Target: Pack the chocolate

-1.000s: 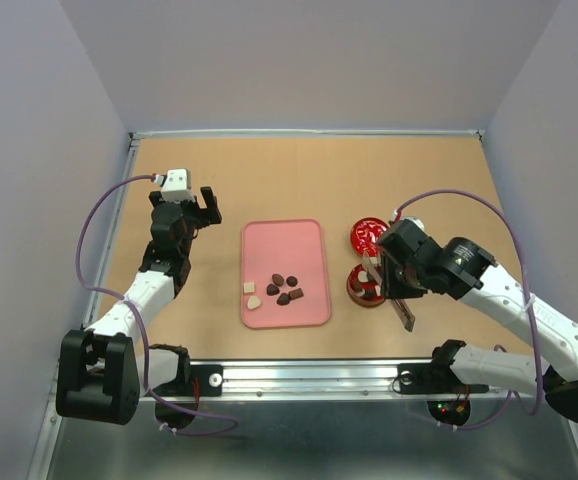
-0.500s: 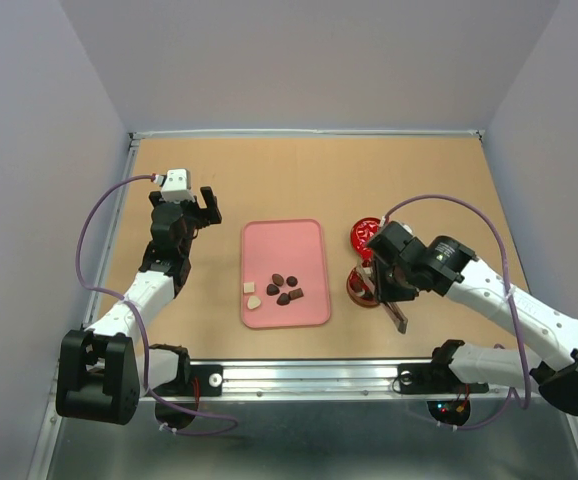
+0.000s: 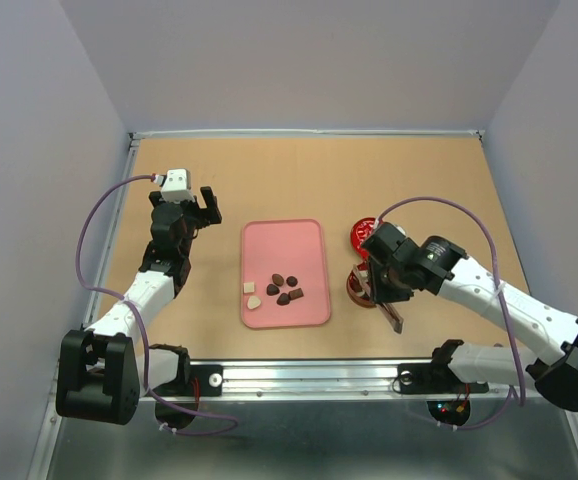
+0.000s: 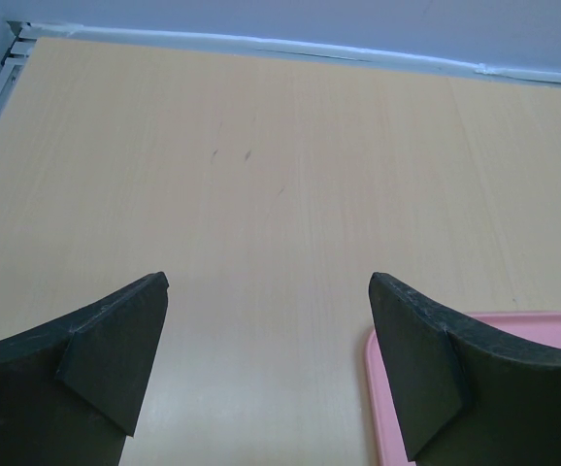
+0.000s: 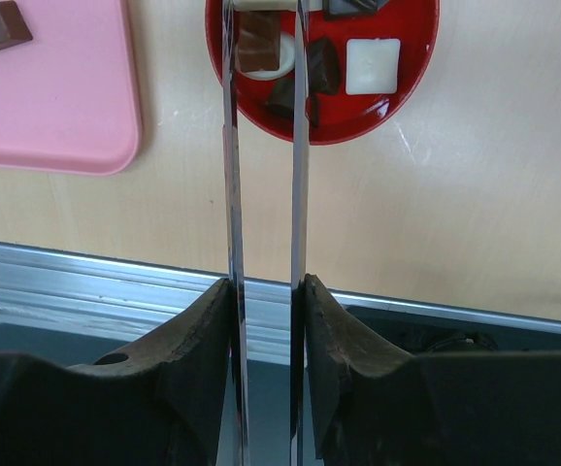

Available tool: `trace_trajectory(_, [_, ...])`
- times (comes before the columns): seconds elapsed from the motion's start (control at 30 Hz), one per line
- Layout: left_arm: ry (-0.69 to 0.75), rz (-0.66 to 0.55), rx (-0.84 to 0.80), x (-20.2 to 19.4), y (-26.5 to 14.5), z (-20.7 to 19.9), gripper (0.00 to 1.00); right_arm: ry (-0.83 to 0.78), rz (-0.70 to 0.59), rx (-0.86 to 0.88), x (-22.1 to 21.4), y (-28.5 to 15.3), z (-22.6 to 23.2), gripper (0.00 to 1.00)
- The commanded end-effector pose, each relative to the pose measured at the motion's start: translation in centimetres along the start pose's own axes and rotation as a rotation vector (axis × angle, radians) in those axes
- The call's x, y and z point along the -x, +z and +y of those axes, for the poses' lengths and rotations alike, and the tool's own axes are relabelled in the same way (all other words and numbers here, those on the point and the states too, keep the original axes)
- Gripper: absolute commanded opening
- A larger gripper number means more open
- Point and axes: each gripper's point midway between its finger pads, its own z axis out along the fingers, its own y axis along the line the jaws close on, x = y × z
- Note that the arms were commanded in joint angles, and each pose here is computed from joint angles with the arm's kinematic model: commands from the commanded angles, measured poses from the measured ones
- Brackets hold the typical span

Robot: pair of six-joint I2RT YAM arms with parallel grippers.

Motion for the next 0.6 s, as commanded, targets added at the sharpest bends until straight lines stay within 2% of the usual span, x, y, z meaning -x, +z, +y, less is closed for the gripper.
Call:
trace_trajectory(0.0, [-0.009,-0.072,-0.011,2.7,0.1,-0.2,0.96,-0.013,-0.023,0.016,0.7,0.6,0.7,0.32])
trace_trajectory(0.2, [-0.009,-0.072,-0.009,2.7,0.2,-0.3,0.96,-0.009,-0.031,0.014,0.8,0.5,0.6,0.46])
trace_trajectory(0.57, [-0.01,-0.07,-0.011,2.6,0.2,-0.3,0.96,0.013,-0.08,0.008,1.5,-1.9,-0.2,0.52])
